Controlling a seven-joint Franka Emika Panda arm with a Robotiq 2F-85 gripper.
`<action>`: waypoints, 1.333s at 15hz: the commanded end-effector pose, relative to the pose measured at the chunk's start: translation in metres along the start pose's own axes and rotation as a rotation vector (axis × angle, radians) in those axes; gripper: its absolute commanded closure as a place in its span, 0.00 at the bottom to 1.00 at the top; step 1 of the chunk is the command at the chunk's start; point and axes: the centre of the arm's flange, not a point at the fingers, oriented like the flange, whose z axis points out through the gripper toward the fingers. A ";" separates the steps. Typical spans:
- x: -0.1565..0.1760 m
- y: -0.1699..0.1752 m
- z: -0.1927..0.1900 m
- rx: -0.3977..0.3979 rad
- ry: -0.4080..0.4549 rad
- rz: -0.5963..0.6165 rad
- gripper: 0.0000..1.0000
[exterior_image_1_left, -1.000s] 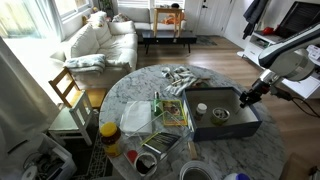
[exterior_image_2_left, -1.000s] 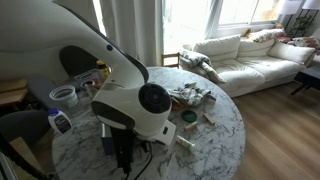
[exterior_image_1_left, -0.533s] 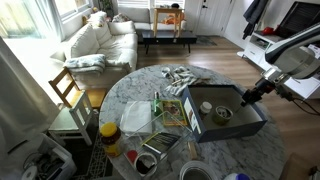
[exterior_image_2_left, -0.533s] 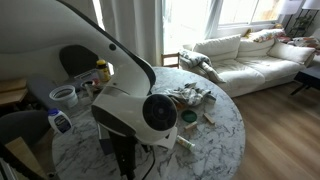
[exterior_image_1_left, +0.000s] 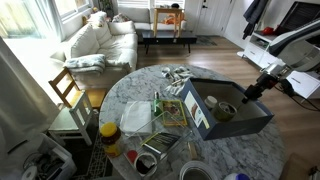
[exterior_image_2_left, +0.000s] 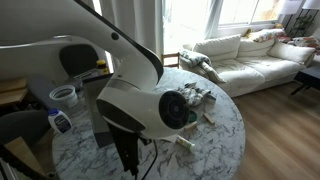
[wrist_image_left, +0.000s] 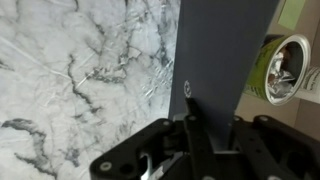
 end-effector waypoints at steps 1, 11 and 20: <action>0.009 -0.026 -0.022 0.017 -0.068 -0.034 0.98; 0.043 -0.128 -0.011 -0.097 -0.253 -0.111 0.98; 0.046 -0.203 0.035 -0.117 -0.311 -0.248 0.98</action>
